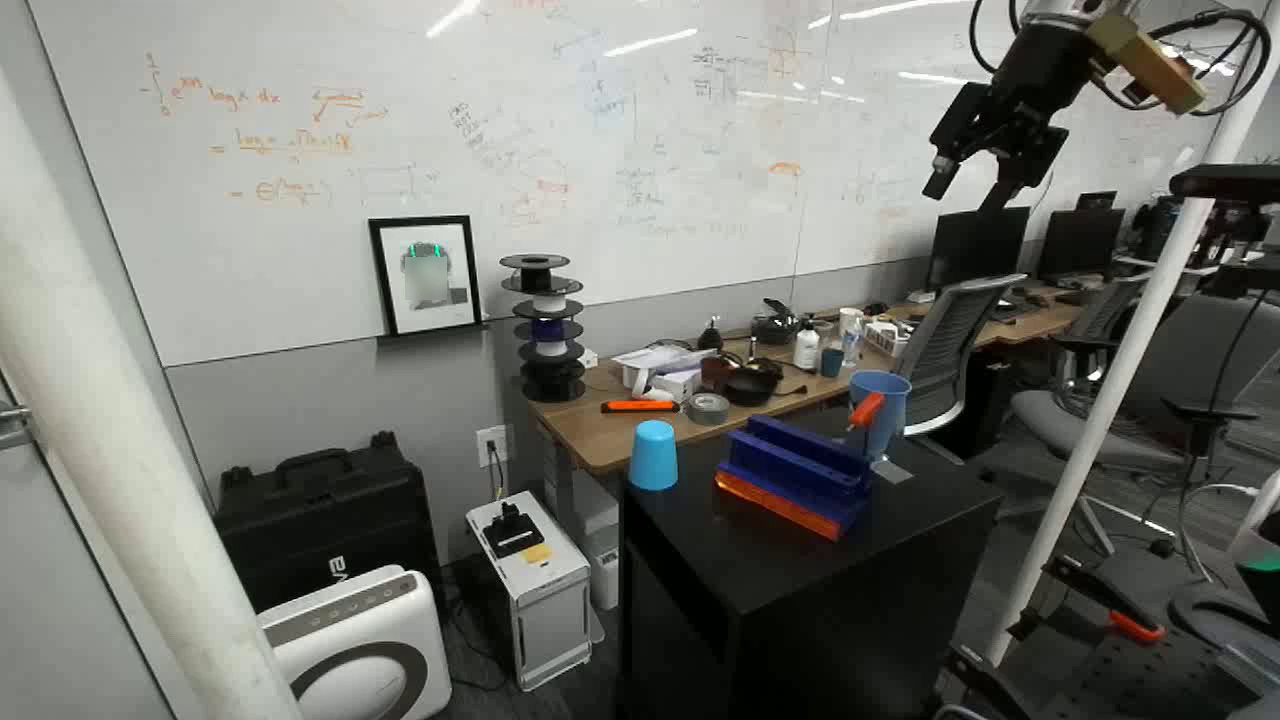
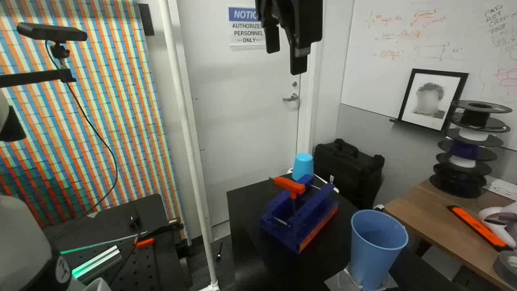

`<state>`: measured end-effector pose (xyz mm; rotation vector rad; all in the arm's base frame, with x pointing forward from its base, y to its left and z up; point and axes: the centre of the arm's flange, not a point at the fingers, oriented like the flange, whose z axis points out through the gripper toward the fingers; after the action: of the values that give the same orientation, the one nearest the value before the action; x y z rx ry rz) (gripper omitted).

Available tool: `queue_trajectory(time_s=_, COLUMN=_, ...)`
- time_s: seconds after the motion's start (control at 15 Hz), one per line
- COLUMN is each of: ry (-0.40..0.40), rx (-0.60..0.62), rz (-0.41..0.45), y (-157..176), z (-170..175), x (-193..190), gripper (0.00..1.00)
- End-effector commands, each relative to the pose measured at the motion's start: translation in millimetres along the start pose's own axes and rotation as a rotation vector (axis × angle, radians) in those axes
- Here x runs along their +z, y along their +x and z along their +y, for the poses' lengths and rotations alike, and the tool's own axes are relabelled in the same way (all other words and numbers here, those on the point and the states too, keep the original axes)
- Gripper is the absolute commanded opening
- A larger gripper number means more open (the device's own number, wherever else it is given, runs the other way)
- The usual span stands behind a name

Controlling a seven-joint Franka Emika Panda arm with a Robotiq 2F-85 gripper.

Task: Pick the tool with the orange handle and put it in the cup

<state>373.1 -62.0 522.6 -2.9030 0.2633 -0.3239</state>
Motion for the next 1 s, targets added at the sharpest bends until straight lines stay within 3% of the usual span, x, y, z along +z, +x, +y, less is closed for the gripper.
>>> queue_trajectory(time_s=0.0, ry=0.000, rx=-0.001, rz=0.007, y=1, z=0, x=-2, gripper=1.00)
queue_trajectory(time_s=0.2, ry=0.002, rx=-0.003, rz=0.027, y=4, z=-2, x=-12, gripper=1.00)
queue_trajectory(time_s=0.33, ry=-0.022, rx=0.037, rz=0.162, y=7, z=-6, x=28, gripper=1.00)
queue_trajectory(time_s=0.53, ry=-0.054, rx=0.125, rz=0.254, y=3, z=-12, x=81, gripper=1.00)
queue_trajectory(time_s=0.93, ry=-0.089, rx=0.295, rz=0.211, y=-26, z=-22, x=189, gripper=1.00)
